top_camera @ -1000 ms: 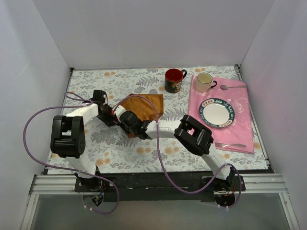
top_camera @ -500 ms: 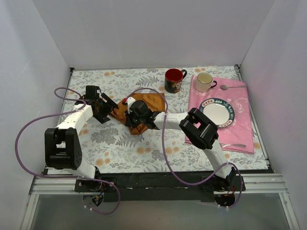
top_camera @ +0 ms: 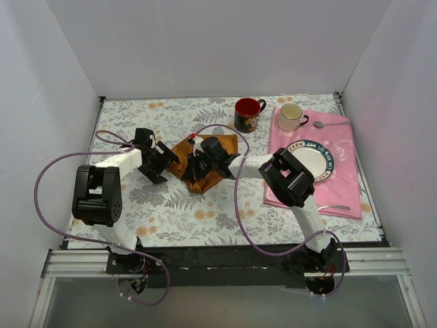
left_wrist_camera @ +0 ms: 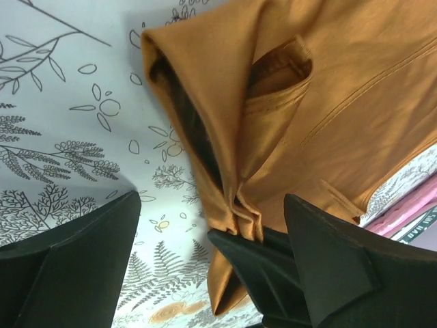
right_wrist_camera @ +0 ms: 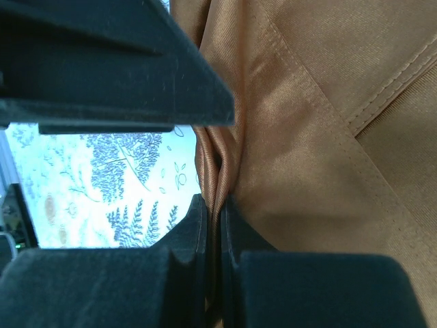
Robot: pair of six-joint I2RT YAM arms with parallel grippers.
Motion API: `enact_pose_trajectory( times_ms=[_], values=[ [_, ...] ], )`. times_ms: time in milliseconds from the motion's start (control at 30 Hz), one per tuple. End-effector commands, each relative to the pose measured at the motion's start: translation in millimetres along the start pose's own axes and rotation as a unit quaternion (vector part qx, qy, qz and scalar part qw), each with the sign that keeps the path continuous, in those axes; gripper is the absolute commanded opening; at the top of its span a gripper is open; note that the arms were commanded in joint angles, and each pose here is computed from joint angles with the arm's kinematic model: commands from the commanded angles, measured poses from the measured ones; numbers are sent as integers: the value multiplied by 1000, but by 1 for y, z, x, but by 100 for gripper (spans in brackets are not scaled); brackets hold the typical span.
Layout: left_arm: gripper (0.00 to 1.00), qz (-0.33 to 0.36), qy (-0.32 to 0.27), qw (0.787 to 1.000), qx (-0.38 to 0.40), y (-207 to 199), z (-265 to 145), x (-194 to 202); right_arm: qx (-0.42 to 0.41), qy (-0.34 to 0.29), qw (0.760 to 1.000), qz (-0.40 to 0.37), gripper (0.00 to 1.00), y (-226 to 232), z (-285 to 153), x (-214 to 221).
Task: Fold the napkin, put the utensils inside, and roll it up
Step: Roll the napkin with the utensil
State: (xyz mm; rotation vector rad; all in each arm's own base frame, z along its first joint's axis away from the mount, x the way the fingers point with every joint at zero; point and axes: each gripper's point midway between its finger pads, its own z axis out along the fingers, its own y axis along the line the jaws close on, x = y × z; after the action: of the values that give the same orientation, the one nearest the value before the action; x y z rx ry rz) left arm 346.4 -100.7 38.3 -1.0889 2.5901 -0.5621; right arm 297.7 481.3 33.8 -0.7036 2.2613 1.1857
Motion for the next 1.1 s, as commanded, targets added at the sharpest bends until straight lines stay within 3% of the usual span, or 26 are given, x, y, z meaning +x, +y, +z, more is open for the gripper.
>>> enact_pose_trajectory(
  times_ms=[0, 200, 267, 300, 333, 500, 633, 833, 1067],
  values=[
    [85, 13, -33, 999, 1, -10, 5, -12, -24, 44, 998, 49, 1, -7, -1, 35],
    [68, 47, -67, 996, -33, 1, 11, -28, -49, 44, 997, 34, 1, -9, -4, 36],
    [57, 64, -68, 995, -40, 3, 12, -30, -55, 46, 997, 26, 1, -8, -5, 36],
    [44, 69, -70, 994, -42, 3, 12, -32, -56, 48, 997, 20, 1, -8, -5, 37],
    [39, 73, -71, 994, -44, 2, 12, -34, -59, 48, 997, 10, 1, -8, -6, 36],
    [21, 102, -71, 991, -58, 5, 3, -32, -51, 62, 996, -34, 1, -12, -10, 38],
    [0, 118, -73, 987, -76, 9, -8, -26, -54, 83, 992, -74, 1, -13, -16, 43],
    [0, 142, -64, 985, -78, 2, -17, -11, -45, 93, 988, -119, 1, -16, -28, 53],
    [0, 98, 3, 994, -55, 3, -13, 22, 27, 114, 976, -183, 2, -10, -29, 55]
  ],
)
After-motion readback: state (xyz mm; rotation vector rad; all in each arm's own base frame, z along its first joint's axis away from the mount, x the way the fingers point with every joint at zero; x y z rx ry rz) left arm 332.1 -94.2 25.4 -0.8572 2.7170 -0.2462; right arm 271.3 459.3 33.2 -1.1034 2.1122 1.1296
